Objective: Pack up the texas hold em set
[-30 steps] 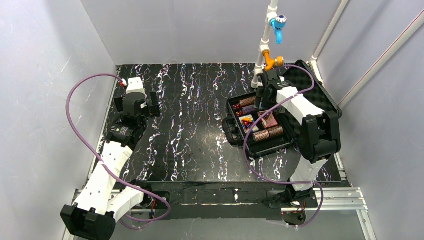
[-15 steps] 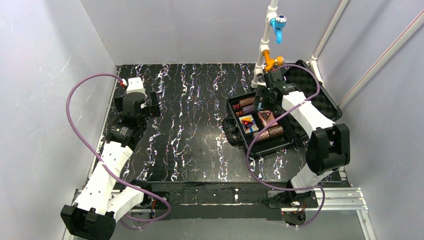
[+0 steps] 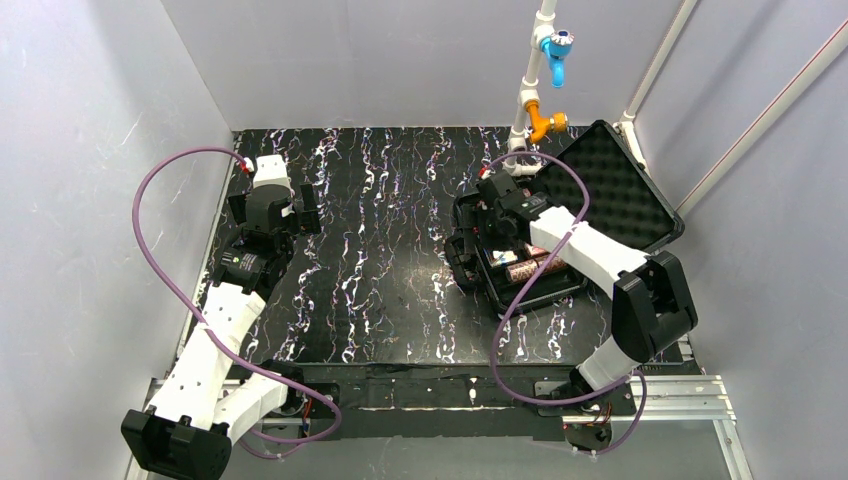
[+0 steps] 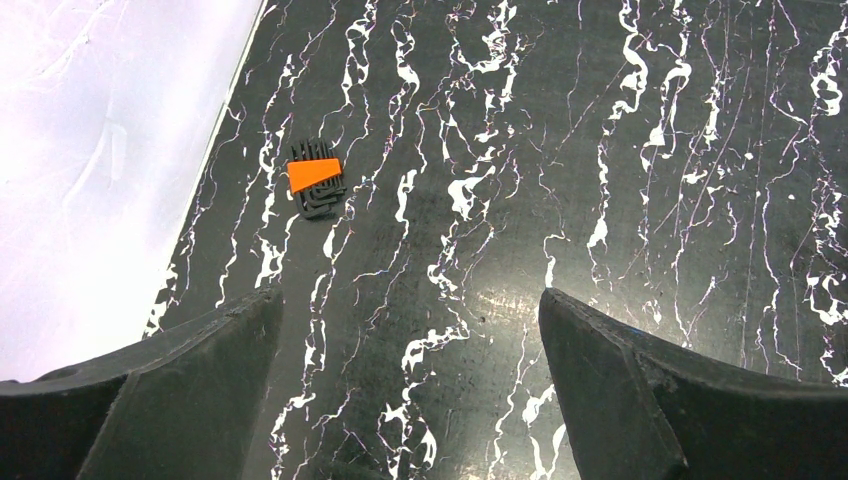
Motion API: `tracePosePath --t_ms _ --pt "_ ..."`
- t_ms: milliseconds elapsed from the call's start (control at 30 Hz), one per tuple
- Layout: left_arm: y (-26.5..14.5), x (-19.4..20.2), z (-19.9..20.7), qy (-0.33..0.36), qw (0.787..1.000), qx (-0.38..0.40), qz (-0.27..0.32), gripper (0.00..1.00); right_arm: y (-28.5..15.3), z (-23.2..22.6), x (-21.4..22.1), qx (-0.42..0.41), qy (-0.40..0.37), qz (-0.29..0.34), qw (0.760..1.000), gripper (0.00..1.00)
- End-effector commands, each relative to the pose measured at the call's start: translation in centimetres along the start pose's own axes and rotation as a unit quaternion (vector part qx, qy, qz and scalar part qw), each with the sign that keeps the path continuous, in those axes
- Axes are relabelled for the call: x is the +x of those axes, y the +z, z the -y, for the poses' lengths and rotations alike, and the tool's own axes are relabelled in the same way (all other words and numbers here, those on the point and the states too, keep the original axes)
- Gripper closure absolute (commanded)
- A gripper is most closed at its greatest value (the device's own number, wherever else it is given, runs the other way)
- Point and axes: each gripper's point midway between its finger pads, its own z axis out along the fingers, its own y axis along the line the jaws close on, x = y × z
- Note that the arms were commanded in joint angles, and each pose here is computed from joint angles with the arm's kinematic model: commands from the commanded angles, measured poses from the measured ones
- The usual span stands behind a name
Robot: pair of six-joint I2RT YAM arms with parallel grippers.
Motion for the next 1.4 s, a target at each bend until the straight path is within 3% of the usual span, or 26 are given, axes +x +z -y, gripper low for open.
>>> tracePosePath --t_ms 0,433,767,1100,1367 --pt "-0.2 -0.1 -0.7 0.001 1.0 -0.015 0.008 0.01 -0.2 -2.3 -0.2 -0.034 -0.042 0.018 0.998 0.15" --pt "-0.2 -0.2 -0.9 0.004 1.0 -0.019 0.009 0.01 -0.2 -2.5 5.6 -0.021 -0.08 -0.034 0.996 0.2" --pt "-0.1 -0.1 -0.7 0.005 1.0 -0.015 0.007 0.01 -0.3 -1.1 9.5 -0.014 -0.07 -0.069 0.995 0.31" --pt "0.0 -0.1 -0.6 0.006 1.0 -0.014 0.005 0.01 0.1 -0.4 9.7 0.006 -0.076 -0.073 0.994 0.35" --pt "0.0 -0.1 -0.6 0.006 1.0 -0.013 0.005 0.01 -0.8 0.7 7.4 0.048 -0.088 -0.037 0.994 0.32"
